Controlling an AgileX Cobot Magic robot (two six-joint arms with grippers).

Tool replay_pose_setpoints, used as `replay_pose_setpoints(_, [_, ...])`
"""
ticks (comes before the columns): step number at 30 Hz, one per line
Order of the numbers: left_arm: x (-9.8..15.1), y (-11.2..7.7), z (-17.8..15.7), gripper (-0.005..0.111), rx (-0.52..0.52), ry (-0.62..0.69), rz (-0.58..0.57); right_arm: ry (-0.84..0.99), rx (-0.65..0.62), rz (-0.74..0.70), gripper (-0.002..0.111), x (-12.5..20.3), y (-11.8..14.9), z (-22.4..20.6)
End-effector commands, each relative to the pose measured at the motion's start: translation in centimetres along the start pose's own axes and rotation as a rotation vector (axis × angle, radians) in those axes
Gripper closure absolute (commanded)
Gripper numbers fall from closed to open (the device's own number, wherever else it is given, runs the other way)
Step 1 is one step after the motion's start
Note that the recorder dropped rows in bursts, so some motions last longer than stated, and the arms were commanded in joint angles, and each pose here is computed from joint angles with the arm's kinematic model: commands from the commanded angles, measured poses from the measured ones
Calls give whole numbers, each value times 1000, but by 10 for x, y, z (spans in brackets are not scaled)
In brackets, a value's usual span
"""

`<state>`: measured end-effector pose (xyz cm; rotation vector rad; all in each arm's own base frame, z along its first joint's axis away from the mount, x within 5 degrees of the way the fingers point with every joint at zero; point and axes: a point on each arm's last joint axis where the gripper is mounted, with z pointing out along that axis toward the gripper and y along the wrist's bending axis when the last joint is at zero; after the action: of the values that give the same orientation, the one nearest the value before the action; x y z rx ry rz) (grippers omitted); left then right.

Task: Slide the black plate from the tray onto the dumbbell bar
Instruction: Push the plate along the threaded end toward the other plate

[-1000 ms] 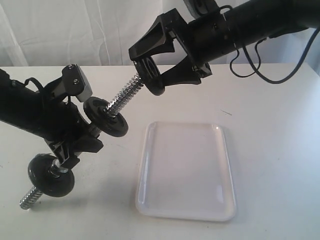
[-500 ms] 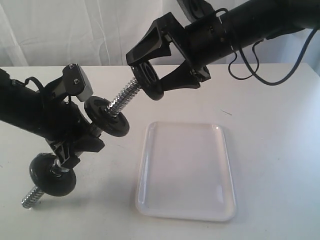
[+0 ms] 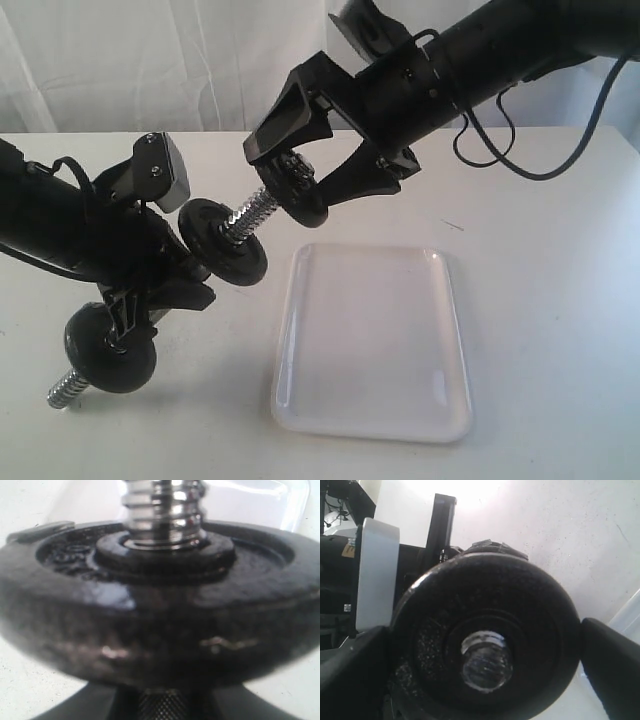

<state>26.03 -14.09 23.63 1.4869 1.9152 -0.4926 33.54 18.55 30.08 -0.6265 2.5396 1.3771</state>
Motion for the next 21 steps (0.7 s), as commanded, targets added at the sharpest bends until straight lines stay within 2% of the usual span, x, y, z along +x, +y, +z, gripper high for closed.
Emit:
replay_pose_setpoints(1, [-29,0,-21,107,-35,-180,-77,9,-7,-21,108,2,9,3])
replay_pose_setpoints(21, [-29,0,-21,107,-31,-181,-76,25,13,-9,108,4,8,5])
